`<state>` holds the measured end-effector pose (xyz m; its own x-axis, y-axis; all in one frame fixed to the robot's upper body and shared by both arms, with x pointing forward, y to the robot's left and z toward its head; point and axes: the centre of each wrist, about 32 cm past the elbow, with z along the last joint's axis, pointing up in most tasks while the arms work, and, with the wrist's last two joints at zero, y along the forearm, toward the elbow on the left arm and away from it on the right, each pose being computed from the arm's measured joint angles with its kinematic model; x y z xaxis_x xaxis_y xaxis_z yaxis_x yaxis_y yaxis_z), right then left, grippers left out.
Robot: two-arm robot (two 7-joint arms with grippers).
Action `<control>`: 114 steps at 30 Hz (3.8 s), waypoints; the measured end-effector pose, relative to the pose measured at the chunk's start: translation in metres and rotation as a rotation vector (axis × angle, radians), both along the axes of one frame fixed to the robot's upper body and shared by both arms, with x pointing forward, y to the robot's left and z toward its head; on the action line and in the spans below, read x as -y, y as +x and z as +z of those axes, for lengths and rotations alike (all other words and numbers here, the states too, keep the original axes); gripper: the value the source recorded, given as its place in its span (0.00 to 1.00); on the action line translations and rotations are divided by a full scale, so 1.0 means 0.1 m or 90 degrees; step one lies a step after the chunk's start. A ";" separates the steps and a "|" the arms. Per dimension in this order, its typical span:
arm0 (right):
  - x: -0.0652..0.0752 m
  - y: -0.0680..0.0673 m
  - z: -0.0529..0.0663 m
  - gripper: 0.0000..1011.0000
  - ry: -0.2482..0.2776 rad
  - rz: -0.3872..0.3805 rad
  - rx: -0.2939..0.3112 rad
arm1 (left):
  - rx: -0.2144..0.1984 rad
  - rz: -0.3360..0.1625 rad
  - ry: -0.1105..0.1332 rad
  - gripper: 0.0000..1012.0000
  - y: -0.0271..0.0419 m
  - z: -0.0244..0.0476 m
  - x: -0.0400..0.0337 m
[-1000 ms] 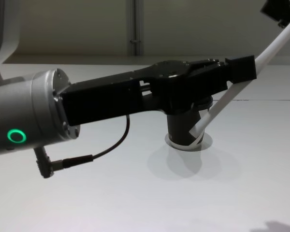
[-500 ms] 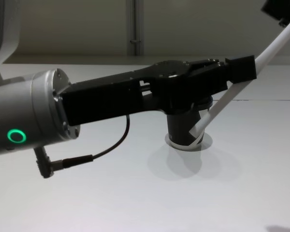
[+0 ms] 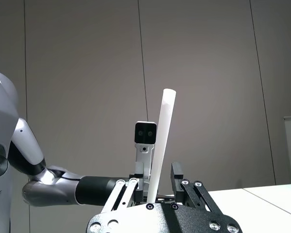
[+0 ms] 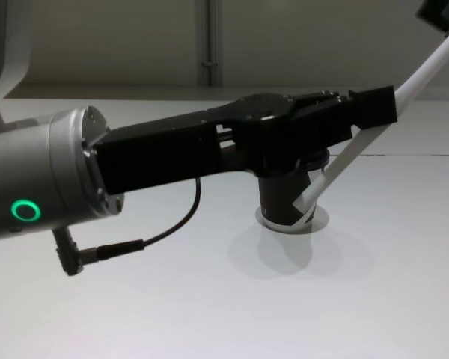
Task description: Pick up the straw with one hand, pass it to the other hand, and insert it into the cup.
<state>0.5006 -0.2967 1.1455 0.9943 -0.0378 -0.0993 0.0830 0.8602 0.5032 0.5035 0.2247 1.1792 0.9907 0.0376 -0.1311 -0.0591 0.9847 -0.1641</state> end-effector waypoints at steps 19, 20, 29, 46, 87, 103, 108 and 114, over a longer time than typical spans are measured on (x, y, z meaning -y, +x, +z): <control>0.00 0.00 0.00 0.03 0.000 0.000 0.000 | 0.000 0.000 0.000 0.00 0.000 0.000 0.000; 0.00 0.00 0.00 0.03 0.000 0.000 0.000 | 0.000 0.000 0.000 0.00 0.000 0.000 0.000; 0.00 0.00 0.00 0.01 0.000 0.000 0.000 | 0.000 0.000 0.000 0.00 0.000 0.000 0.000; 0.00 0.00 0.00 0.01 0.000 0.000 0.000 | 0.000 0.000 0.000 0.20 0.000 0.000 0.000; 0.36 -0.10 0.07 0.01 -0.092 -0.096 -0.014 | 0.000 0.000 0.000 0.99 0.000 0.000 0.000; 0.60 0.07 0.22 0.01 -0.164 -0.215 -0.002 | 0.000 0.000 0.000 0.99 0.000 0.000 0.000; 0.60 0.19 0.26 0.01 -0.172 -0.241 0.006 | 0.000 0.000 0.000 0.99 0.000 0.000 0.000; 0.57 0.32 0.32 0.01 -0.173 -0.267 0.019 | 0.000 0.000 0.000 0.99 0.000 0.000 0.000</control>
